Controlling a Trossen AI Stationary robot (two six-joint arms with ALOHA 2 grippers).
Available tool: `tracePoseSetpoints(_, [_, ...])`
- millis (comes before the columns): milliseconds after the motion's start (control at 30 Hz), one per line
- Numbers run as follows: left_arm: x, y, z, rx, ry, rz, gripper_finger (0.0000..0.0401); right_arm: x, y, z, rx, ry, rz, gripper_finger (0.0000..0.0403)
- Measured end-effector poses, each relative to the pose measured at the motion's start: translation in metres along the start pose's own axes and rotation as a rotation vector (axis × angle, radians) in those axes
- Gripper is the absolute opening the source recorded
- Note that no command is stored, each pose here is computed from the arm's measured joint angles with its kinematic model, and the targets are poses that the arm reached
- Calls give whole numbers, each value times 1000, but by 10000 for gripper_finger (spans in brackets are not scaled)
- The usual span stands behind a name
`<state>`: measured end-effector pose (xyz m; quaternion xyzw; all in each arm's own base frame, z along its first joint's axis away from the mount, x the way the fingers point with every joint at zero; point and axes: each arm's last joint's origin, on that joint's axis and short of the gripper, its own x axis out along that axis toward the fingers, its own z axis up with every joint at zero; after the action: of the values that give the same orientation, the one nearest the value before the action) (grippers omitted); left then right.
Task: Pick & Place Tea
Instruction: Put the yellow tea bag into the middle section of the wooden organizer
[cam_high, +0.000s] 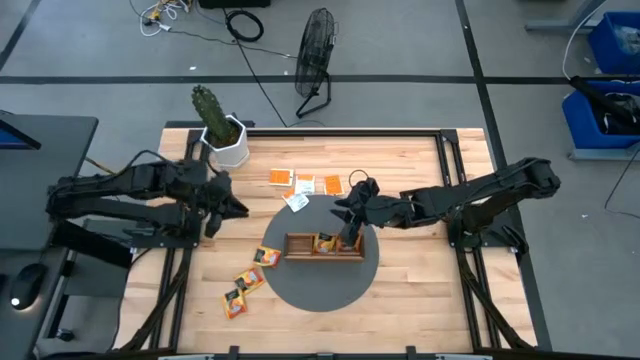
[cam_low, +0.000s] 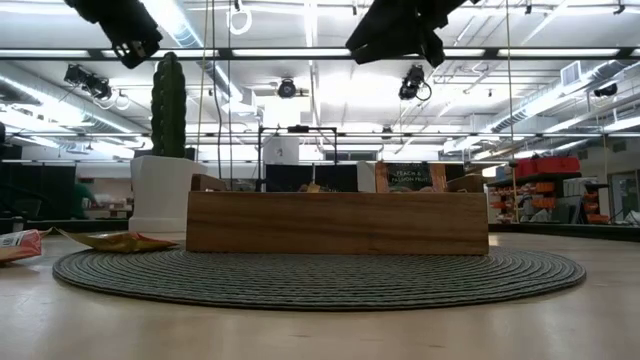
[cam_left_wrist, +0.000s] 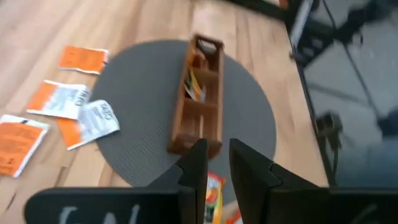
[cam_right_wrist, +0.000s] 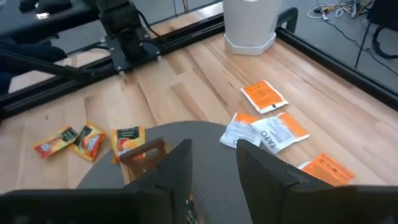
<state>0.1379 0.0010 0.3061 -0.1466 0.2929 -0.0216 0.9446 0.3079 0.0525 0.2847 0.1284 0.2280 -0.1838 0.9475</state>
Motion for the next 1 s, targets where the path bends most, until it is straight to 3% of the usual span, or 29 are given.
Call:
tracePoseSetpoints(333, [40, -23, -10, 192, 189, 31, 69, -11, -6, -1, 1, 66, 13, 132])
tracePoseSetpoints(600, [76, -49, -32, 302, 371, 64, 69, -26, -10, 6, 26, 117, 145, 132])
tracePoseSetpoints(800, [106, -67, -56, 420, 517, 88, 69, -34, -13, 10, 49, 112, 168, 132])
tracePoseSetpoints(1000, [135, -72, -74, 416, 583, 200, 69, -36, -13, 10, 45, 112, 169, 132])
